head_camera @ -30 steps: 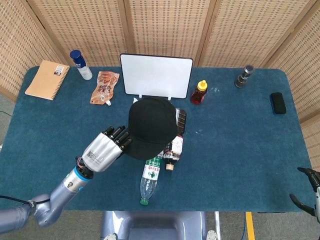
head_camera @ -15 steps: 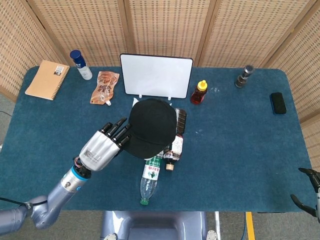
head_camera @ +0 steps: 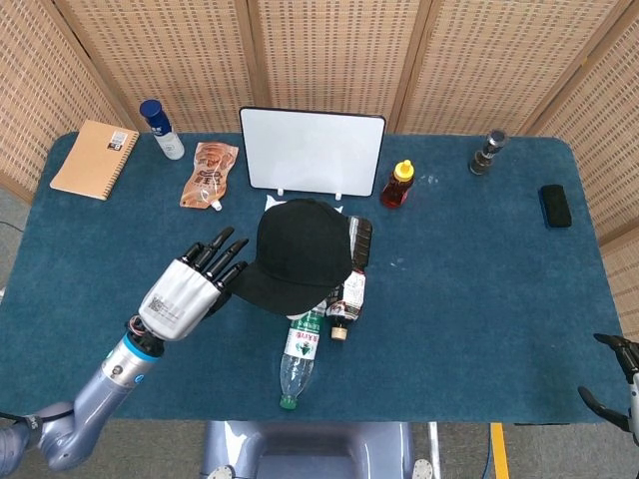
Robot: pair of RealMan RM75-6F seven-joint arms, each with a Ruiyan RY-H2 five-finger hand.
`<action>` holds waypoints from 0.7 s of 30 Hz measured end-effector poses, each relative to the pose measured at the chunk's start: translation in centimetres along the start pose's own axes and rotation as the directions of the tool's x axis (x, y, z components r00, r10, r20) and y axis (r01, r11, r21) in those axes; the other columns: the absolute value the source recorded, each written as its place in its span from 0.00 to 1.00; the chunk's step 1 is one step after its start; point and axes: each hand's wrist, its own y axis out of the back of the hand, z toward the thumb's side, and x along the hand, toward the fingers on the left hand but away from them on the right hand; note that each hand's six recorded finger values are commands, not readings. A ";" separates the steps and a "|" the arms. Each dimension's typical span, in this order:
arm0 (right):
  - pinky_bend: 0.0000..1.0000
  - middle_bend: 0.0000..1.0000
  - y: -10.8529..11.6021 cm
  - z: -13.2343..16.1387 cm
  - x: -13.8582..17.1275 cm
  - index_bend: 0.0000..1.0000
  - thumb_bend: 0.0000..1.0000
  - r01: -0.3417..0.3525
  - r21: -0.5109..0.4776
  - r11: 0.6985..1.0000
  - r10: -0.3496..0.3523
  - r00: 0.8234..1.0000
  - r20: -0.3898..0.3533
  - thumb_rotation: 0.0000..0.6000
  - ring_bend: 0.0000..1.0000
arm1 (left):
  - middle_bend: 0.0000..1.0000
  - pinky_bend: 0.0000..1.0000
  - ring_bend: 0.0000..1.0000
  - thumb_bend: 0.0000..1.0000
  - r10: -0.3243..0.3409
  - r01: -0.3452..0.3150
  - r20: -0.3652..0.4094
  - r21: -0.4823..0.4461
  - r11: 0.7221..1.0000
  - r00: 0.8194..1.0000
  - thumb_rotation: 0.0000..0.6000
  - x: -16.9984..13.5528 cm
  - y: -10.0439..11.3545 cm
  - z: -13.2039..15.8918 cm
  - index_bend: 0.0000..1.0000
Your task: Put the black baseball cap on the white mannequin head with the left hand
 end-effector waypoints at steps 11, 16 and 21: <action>0.31 0.29 -0.2 0.2 -0.8 0.23 0.20 -0.013 0.008 1.000 0.013 1.000 -0.008 1.00 0.28 | 0.17 0.38 0.06 0.20 -0.163 0.148 -0.192 -0.088 0.985 0.968 1.00 -5.4 0.2 -4.1 0.29; 0.31 0.29 -0.1 0.4 -1.4 0.23 0.20 -0.011 0.025 1.000 0.012 1.000 -0.011 1.00 0.28 | 0.19 0.41 0.10 0.20 -0.211 0.172 -0.337 -0.141 0.975 0.918 1.00 -9.2 0.2 -7.1 0.38; 0.31 0.29 0.0 0.5 -2.0 0.23 0.20 -0.012 0.050 0.999 0.012 1.000 -0.002 1.00 0.28 | 0.26 0.47 0.17 0.22 -0.242 0.180 -0.477 -0.174 0.968 0.845 1.00 -13.5 0.0 -10.0 0.47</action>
